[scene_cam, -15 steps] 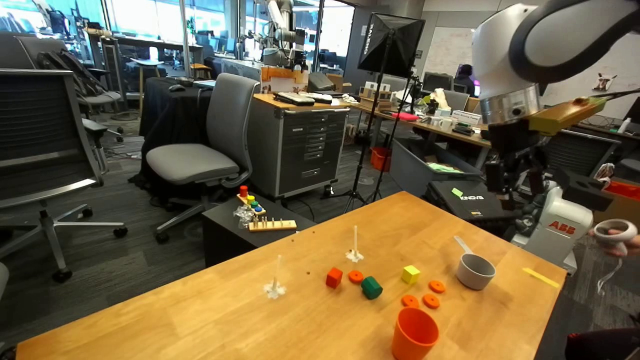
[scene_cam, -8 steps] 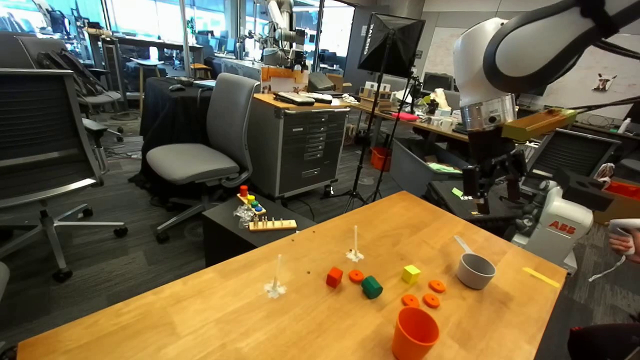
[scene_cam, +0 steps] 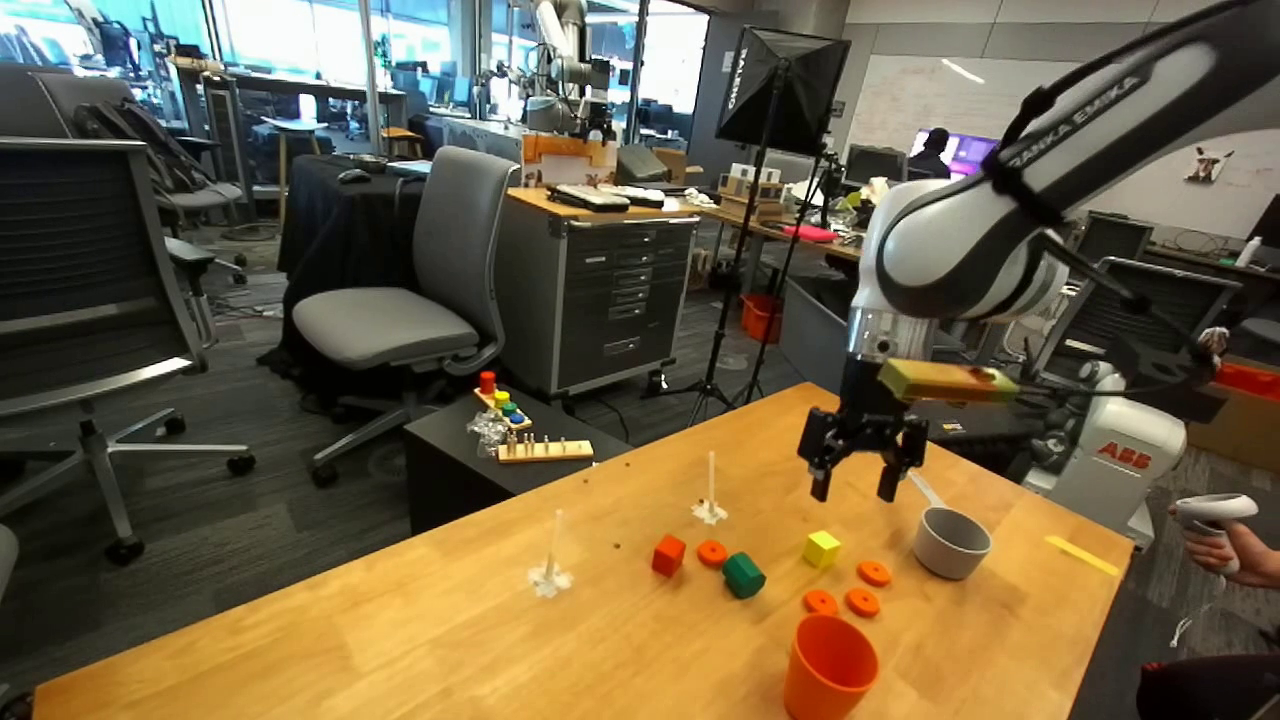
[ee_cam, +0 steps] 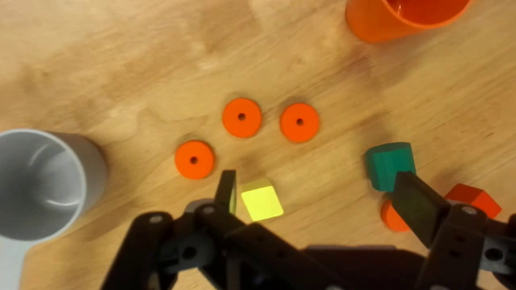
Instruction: Take the yellow, green and orange blocks one at a time and place them in the gray pot
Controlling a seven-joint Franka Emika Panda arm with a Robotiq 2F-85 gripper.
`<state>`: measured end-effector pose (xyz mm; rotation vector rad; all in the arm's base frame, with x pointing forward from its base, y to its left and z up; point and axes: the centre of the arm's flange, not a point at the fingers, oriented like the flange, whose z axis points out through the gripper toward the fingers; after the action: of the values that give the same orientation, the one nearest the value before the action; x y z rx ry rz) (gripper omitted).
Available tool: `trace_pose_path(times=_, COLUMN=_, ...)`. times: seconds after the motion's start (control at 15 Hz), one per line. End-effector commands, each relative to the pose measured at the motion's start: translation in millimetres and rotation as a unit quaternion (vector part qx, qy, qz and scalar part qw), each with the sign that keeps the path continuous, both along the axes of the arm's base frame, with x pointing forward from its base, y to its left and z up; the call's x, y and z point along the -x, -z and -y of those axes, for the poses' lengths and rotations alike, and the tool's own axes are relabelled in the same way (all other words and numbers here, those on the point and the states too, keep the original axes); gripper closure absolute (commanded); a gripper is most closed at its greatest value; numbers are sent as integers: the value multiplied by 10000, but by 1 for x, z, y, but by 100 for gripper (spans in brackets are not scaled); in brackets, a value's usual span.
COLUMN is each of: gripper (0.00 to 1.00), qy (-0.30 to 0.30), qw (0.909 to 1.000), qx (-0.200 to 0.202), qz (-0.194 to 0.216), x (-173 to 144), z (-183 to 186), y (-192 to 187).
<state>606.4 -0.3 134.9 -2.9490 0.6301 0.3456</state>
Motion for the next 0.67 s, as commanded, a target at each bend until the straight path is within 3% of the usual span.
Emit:
trace_pose_path(times=0.0, gripper=0, qy=5, qw=9998, qx=-200, qz=62, x=-31, z=-16, y=50)
trace_pose_path(times=0.2, gripper=0, qy=-66, qw=9998, qx=-1, qz=-186, x=-40, z=-13, y=59)
trace_pose_path(times=0.6, gripper=0, qy=163, qw=9985, qx=313, qz=-417, x=-47, z=12, y=38)
